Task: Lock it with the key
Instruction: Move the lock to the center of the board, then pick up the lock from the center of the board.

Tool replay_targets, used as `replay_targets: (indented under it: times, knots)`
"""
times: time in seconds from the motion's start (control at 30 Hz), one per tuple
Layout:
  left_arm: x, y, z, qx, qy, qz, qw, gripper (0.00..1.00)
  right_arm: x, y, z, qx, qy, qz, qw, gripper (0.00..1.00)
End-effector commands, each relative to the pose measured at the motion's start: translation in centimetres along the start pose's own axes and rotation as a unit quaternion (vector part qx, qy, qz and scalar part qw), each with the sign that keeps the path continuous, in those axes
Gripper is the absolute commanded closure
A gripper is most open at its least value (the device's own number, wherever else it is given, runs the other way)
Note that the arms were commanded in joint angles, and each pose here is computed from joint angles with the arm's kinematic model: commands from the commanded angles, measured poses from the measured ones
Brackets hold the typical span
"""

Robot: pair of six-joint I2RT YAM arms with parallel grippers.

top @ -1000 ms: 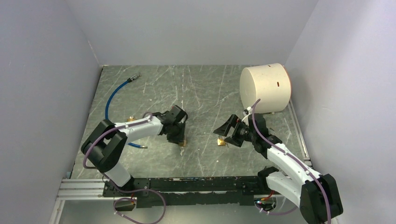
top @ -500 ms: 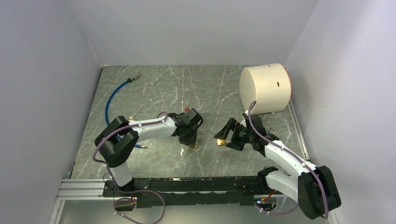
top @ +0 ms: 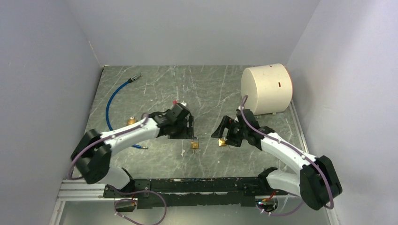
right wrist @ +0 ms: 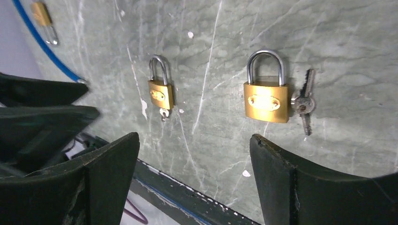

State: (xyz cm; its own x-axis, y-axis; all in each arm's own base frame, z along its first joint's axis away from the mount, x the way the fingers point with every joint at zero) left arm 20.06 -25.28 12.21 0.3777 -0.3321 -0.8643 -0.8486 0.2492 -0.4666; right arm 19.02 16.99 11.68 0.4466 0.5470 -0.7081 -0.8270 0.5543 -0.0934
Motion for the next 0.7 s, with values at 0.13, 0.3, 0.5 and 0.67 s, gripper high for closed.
replay_targets:
  times: [0.13, 0.3, 0.5, 0.67]
  knots:
    - [-7.1, -1.9, 7.6, -0.063, 0.009, -0.084, 0.994, 0.13, 2.7, 1.7, 3.0, -0.065, 0.077, -0.027, 0.995, 0.17]
    - [-11.8, -2.3, 12.7, -0.075, -0.028, -0.124, 0.989, 0.06, 5.3, 3.7, 4.6, -0.105, 0.127, -0.028, 0.986, 0.22]
    - [-12.2, -1.3, 16.3, -0.098, -0.035, -0.131, 0.986, 0.06, 8.3, 5.9, 5.9, -0.126, 0.184, -0.021, 0.975, 0.32]
    - [-11.2, -0.3, 17.5, -0.117, -0.033, -0.123, 0.985, 0.08, 9.9, 7.0, 6.5, -0.138, 0.217, -0.018, 0.966, 0.40]
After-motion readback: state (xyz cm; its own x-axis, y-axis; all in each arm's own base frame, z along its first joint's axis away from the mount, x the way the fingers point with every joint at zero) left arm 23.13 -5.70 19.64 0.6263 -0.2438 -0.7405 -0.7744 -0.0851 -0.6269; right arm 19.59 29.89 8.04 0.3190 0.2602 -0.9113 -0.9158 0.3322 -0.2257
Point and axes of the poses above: each gripper's point midway between its finger pads, its own x axis out along the fingers, its own z axis along the line the jaws close on, y = z × x, the point moved 5 cm from there along -x, back along the fingers, and after that the axes turned 15 degrees about x, right-handed, at the moved point
